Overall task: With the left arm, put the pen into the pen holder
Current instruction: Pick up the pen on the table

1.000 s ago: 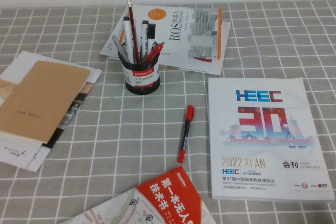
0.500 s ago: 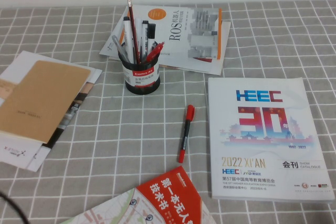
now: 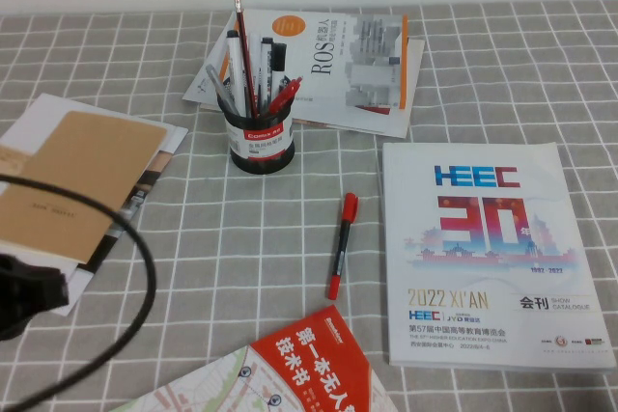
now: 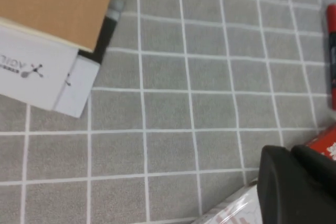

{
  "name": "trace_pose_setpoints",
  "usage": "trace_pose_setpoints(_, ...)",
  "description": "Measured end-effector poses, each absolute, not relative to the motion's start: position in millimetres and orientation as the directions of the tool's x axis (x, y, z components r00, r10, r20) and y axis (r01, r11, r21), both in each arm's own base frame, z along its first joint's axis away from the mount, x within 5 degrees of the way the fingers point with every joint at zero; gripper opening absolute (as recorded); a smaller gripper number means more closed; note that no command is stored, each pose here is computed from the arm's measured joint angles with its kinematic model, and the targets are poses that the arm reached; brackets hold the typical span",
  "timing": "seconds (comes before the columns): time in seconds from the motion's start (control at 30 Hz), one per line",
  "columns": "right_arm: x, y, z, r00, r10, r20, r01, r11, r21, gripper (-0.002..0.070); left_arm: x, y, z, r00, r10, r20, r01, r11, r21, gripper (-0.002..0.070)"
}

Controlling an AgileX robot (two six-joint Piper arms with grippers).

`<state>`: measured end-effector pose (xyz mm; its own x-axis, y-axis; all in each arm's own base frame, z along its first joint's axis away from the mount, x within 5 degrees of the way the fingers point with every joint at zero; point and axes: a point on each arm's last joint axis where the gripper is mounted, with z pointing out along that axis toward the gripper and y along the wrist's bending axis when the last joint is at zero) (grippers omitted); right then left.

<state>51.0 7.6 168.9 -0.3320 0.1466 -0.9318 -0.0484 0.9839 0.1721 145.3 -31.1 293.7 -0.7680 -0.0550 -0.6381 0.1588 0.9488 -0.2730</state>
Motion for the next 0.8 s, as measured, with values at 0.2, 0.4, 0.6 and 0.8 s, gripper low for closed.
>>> trace_pose_setpoints(0.2, 51, 8, 169, -0.332, 0.147, -0.932, -0.048, 0.984, 0.172, -0.0013, 172, -45, 281, -0.826, 0.021, -0.564, 0.212, 0.938, -0.275, -0.0002)
trace_pose_setpoints(0.4, 51, 8, 169, -0.332, 0.147, -0.932, -0.048, 0.984, 0.172, -0.0013, 199, -92, 272, -0.835, 0.141, -0.532, 0.334, 0.898, -0.287, -0.0002)
trace_pose_setpoints(0.6, 51, 8, 169, -0.332, 0.147, -0.932, -0.048, 0.984, 0.172, -0.0013, 227, -150, 260, -0.837, 0.286, -0.466, 0.433, 0.867, -0.246, -0.0002)
trace_pose_setpoints(0.8, 51, 8, 169, -0.332, 0.147, -0.932, -0.048, 0.984, 0.172, -0.0013, 254, -209, 253, -0.812, 0.394, -0.43, 0.522, 0.82, -0.235, -0.0002)
